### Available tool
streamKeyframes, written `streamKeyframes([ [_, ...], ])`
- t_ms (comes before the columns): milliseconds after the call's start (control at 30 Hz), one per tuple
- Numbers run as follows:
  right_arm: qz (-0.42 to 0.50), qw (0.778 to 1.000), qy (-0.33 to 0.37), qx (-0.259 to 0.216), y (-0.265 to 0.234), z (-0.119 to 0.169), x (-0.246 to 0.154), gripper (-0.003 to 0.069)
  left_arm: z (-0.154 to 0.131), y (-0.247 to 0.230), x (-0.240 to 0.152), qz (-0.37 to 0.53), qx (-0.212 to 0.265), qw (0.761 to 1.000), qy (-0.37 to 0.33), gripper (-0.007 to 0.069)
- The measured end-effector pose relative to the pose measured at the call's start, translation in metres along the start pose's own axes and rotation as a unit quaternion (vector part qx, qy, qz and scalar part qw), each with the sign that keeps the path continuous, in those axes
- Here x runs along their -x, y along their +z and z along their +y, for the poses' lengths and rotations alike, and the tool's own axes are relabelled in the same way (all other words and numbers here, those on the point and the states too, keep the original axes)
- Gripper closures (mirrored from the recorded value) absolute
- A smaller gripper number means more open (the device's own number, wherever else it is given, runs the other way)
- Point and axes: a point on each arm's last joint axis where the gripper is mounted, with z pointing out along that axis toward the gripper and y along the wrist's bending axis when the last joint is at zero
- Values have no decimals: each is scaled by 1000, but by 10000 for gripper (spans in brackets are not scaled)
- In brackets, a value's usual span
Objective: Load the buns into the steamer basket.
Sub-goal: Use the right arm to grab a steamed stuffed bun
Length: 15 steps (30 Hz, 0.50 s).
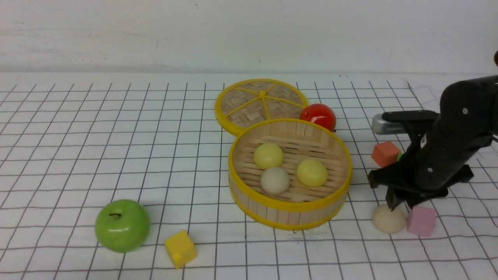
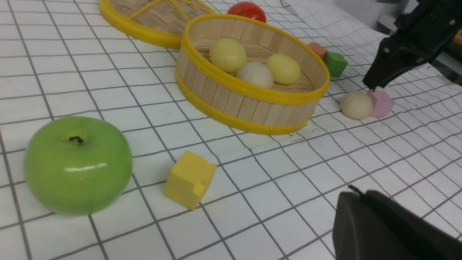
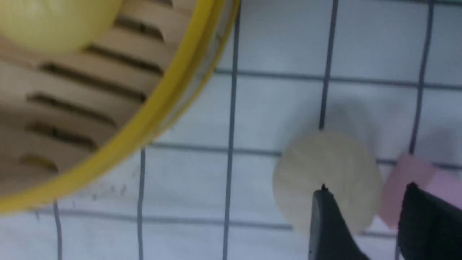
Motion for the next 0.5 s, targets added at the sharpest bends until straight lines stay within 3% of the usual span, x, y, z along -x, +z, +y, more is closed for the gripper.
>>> streamKeyframes([
  [500, 6, 1000, 15, -2, 39, -7, 5, 407, 0, 0, 0, 0, 0, 1000, 0, 628],
])
